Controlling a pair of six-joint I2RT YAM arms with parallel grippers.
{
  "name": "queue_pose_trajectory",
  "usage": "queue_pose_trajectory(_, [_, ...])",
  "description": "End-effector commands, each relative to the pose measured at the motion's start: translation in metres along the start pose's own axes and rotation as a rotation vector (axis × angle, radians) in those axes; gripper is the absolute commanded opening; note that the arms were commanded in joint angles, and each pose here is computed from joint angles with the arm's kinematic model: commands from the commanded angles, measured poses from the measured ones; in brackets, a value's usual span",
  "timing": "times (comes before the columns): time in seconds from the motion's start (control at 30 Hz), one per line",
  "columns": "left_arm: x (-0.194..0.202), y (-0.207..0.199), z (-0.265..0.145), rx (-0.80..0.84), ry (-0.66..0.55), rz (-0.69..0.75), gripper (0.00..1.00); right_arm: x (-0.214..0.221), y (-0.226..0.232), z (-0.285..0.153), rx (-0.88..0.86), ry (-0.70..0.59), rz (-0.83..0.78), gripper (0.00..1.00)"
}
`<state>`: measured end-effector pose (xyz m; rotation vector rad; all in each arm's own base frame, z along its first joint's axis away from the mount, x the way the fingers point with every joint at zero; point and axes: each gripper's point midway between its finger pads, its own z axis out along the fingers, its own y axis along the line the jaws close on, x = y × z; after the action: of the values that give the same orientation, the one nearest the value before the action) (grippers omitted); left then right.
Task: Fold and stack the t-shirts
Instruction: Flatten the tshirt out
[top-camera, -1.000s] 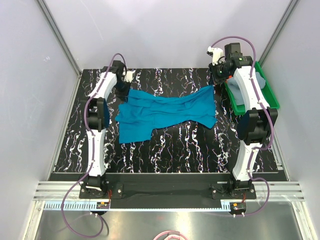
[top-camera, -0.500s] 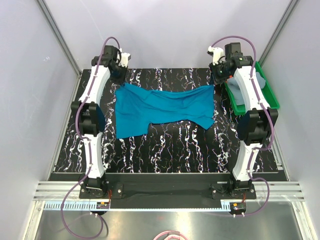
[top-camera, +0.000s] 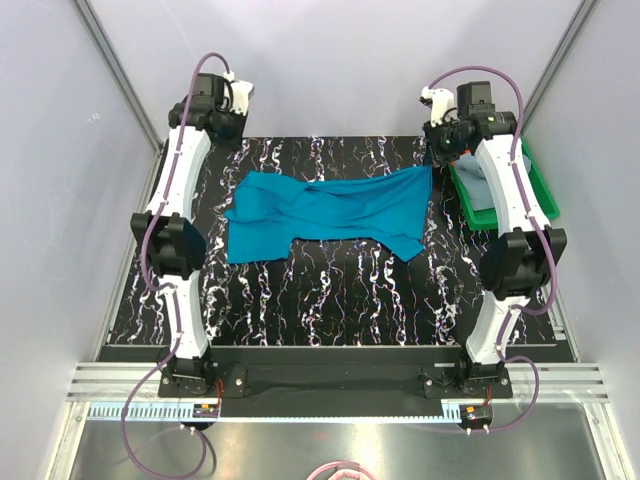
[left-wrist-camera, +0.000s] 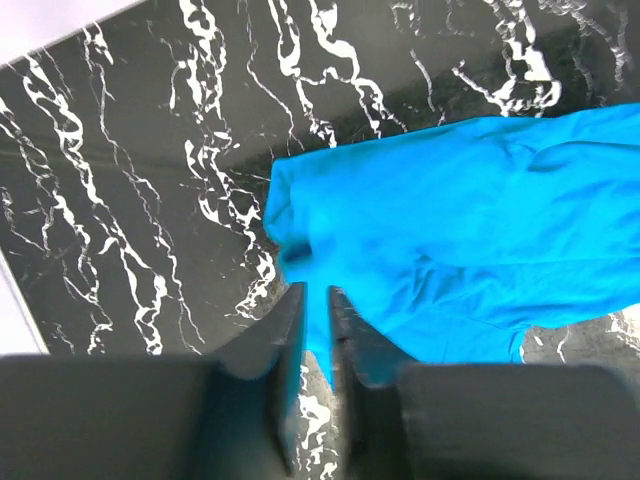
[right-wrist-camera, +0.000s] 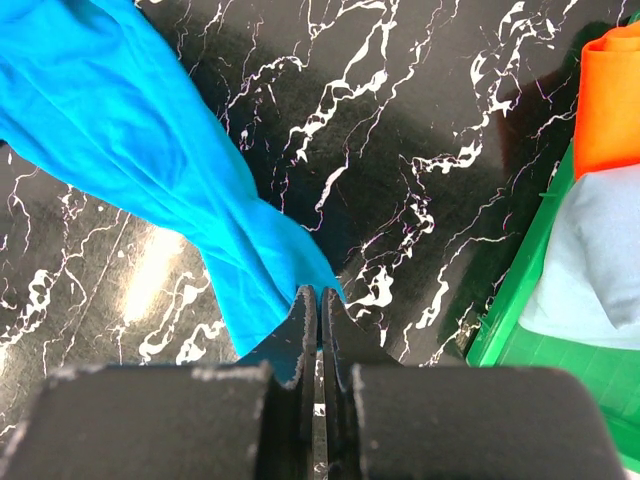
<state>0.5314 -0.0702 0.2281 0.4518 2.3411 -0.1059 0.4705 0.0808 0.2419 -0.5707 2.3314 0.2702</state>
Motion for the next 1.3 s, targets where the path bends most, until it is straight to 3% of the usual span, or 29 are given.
queue_pose_trajectory(0.0, [-0.027, -0.014, -0.044, 0.033, -0.107, 0.003, 0.02, -0.009, 0.006, -0.020, 0.014, -0.042, -0.021, 0.00])
queue_pose_trajectory(0.07, [-0.011, -0.031, -0.056, 0.064, -0.079, 0.013, 0.00, -0.009, 0.007, -0.024, 0.015, -0.049, -0.022, 0.00])
queue_pose_trajectory(0.1, [-0.003, -0.035, -0.057, 0.072, -0.060, 0.010, 0.06, -0.006, 0.008, -0.023, 0.011, -0.041, -0.020, 0.00])
queue_pose_trajectory(0.23, [0.042, -0.037, -0.023, 0.081, 0.104, -0.039, 0.54, 0.000, 0.014, -0.019, -0.024, -0.024, -0.007, 0.00])
queue_pose_trajectory(0.43, [0.062, -0.017, 0.054, 0.060, 0.212, -0.056, 0.57, -0.001, 0.017, -0.012, -0.053, -0.020, 0.007, 0.00])
queue_pose_trajectory(0.63, [0.065, 0.003, 0.103, -0.020, 0.205, -0.030, 0.53, 0.006, 0.019, -0.011, -0.059, -0.005, 0.009, 0.00])
queue_pose_trajectory(0.93, [0.044, 0.029, 0.124, -0.136, 0.120, 0.008, 0.55, 0.011, 0.019, -0.007, -0.059, 0.009, 0.012, 0.00])
queue_pose_trajectory(1.27, [0.043, 0.028, 0.139, -0.127, 0.100, -0.012, 0.56, 0.007, 0.014, -0.005, -0.039, 0.007, 0.004, 0.00])
